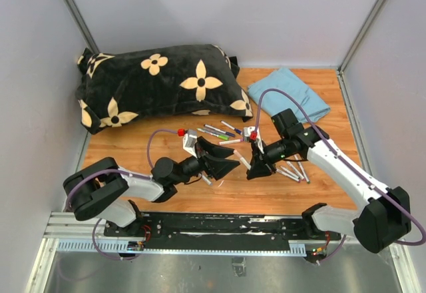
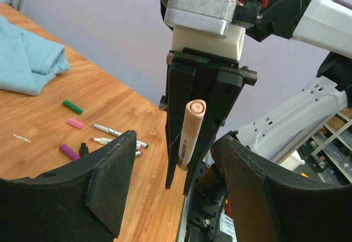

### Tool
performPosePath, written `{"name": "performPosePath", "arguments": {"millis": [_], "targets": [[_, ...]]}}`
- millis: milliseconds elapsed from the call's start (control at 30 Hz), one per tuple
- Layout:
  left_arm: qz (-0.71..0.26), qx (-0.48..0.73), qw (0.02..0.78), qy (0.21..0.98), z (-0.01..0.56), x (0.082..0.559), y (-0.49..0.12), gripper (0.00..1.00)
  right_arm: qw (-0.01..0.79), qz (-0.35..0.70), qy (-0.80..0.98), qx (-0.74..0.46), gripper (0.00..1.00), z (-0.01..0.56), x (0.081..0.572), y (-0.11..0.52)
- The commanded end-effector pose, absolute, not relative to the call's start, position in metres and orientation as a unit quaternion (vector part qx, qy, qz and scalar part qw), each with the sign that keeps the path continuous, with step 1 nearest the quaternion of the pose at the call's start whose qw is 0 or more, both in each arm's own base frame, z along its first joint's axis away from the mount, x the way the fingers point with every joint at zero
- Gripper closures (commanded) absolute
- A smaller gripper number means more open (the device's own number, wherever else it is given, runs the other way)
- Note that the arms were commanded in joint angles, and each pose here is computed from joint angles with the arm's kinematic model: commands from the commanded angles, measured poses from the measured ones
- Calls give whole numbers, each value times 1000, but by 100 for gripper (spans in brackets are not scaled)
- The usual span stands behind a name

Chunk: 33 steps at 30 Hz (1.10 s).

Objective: Open the pen caps
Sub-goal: Open the pen cap from the pen.

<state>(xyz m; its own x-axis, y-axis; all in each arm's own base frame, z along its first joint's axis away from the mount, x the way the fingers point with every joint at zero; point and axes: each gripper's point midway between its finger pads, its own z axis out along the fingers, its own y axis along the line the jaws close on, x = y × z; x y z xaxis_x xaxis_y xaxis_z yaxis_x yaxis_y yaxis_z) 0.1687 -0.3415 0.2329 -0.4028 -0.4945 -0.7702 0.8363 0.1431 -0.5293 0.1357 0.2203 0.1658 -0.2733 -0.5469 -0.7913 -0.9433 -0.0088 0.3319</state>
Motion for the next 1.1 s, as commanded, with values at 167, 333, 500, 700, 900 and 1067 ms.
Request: {"name": "performPosePath", "arguments": {"millis": [167, 333, 500, 700, 900, 1067], "targets": [[-683, 138, 573, 431, 300, 160, -333, 43, 208, 434, 668, -568, 99, 164, 134, 226], [-685, 138, 570, 432, 300, 160, -336, 58, 205, 438, 665, -569, 99, 163, 131, 226], [-684, 139, 562, 444, 291, 162, -340, 98, 205, 438, 664, -571, 94, 164, 131, 226], [-684, 119, 560, 452, 289, 167, -339, 100, 229, 429, 659, -574, 38, 179, 136, 228], [-690, 117, 548, 459, 284, 168, -347, 100, 273, 421, 652, -568, 35, 191, 143, 231], [-691, 121, 552, 451, 289, 167, -347, 100, 257, 425, 665, -558, 70, 184, 145, 233]]}}
